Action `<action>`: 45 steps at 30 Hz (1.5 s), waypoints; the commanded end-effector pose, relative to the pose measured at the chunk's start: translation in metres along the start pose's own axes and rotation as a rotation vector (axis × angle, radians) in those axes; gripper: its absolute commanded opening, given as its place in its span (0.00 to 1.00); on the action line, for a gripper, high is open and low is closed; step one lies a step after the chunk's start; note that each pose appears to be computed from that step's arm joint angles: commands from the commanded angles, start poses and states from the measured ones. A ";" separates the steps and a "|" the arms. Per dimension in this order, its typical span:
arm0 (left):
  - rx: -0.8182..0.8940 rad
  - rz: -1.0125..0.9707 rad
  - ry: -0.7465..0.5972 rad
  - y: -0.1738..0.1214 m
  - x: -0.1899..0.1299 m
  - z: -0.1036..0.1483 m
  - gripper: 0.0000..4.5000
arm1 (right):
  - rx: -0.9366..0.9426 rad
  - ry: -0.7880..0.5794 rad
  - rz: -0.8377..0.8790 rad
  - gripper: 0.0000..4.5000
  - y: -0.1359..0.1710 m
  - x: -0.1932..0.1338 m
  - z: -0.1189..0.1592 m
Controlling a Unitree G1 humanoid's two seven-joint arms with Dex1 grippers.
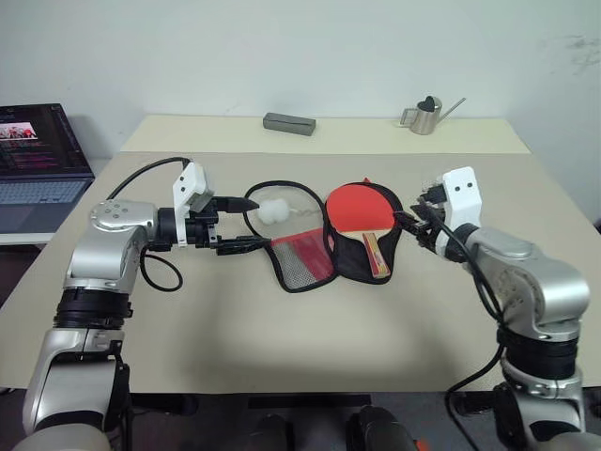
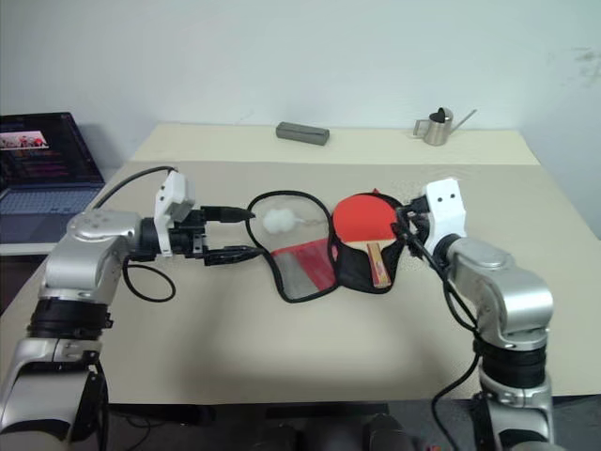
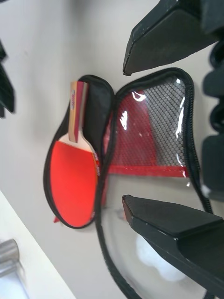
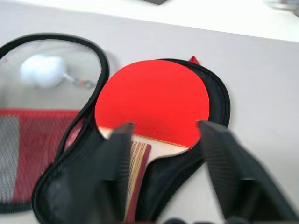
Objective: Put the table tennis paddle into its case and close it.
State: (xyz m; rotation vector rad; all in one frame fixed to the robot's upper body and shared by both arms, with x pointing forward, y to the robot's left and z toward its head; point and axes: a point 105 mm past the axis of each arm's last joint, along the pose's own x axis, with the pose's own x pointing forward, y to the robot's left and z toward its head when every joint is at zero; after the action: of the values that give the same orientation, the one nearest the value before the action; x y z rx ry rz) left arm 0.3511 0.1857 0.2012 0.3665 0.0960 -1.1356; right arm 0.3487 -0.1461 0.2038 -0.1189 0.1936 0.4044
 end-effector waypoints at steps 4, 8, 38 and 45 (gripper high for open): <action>0.028 0.096 0.014 0.014 -0.020 0.001 1.00 | -0.049 -0.007 0.080 0.01 -0.002 -0.011 0.010; 0.010 0.138 0.035 0.019 -0.026 -0.008 1.00 | -0.067 0.003 0.144 0.01 0.006 -0.014 0.010; -0.027 0.262 0.244 0.049 -0.012 -0.067 1.00 | -0.298 -0.053 0.699 0.01 0.033 -0.084 0.067; -0.021 0.276 0.246 0.053 0.015 -0.071 1.00 | -0.313 -0.050 0.685 0.01 0.030 -0.082 0.067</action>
State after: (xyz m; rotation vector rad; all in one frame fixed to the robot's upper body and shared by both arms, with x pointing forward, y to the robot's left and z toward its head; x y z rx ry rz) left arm 0.4066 0.2187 0.1301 0.4533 0.3109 -0.8258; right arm 0.2755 -0.1391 0.2758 -0.3231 0.1483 1.1242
